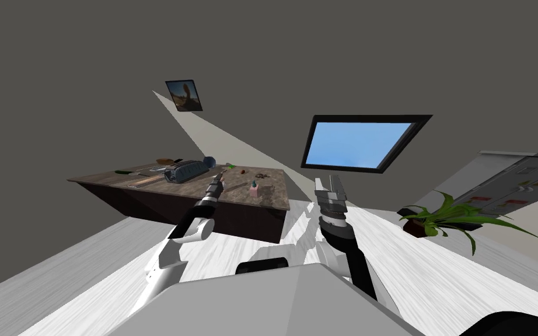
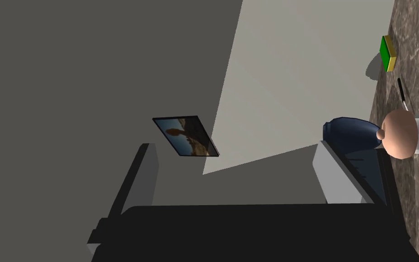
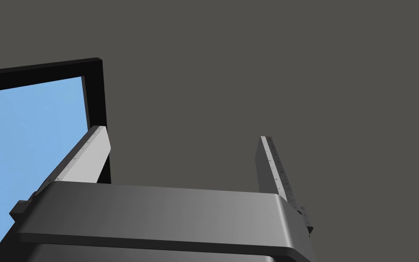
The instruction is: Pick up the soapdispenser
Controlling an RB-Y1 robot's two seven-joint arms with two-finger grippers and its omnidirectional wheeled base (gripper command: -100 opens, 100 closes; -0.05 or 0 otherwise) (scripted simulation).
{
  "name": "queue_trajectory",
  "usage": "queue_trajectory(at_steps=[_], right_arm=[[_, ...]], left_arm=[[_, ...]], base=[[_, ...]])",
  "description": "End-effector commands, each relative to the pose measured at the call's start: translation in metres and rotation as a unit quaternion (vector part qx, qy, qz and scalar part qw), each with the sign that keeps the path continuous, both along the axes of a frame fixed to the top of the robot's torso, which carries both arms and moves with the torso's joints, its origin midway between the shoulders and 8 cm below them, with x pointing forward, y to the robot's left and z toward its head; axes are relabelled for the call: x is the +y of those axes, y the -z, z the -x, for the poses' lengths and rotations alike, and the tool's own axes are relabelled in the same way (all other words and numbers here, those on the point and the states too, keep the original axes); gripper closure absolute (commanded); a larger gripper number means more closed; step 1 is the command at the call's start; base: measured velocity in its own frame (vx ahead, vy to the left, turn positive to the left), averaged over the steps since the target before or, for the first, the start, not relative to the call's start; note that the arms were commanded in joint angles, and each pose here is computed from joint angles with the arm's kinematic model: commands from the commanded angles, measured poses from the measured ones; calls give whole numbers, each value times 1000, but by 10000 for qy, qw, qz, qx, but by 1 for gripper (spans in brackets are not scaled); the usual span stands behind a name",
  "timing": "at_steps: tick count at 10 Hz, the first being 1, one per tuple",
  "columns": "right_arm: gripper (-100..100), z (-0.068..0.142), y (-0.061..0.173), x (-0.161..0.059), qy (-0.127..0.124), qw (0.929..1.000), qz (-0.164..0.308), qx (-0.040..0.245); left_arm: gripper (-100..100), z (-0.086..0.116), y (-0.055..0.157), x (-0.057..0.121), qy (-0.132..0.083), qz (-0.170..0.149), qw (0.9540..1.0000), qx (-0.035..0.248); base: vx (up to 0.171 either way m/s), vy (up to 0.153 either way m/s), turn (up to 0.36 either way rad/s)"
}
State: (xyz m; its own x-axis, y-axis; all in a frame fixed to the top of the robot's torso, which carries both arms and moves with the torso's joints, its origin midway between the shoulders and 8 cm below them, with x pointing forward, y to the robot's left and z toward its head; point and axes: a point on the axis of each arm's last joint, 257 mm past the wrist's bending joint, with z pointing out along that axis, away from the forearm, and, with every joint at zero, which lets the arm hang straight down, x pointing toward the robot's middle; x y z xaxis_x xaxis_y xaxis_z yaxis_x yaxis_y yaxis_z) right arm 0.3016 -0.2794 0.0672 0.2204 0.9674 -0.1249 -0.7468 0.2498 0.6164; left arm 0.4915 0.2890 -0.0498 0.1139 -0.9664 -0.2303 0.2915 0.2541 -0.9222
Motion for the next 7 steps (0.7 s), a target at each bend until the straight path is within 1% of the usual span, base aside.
queue_trajectory(at_steps=[1, 2, 3, 5, 6, 7], right_arm=[[0, 0, 0, 0, 0, 10000, 0, 0], [0, 0, 0, 0, 0, 10000, 0, 0], [0, 0, 0, 0, 0, 10000, 0, 0], [0, 0, 0, 0, 0, 10000, 0, 0], [0, 0, 0, 0, 0, 10000, 0, 0], [0, 0, 0, 0, 0, 10000, 0, 0]], left_arm=[[-100, -15, 1, -6, 92, 47, 9998, 141], [-100, -17, 8, -6, 98, 50, 9995, 282], [-100, -28, 6, -11, 178, 85, 9992, 343], [-100, -31, 16, -13, 198, 87, 9982, 560], [-100, -43, 13, -19, 292, 113, 9976, 617], [-100, -44, 18, -19, 298, 113, 9968, 728]], base=[[-37, -10, 38], [-34, -10, 12], [-38, -13, 26], [-23, -8, 5], [-25, -17, 28], [-28, -15, 14]])
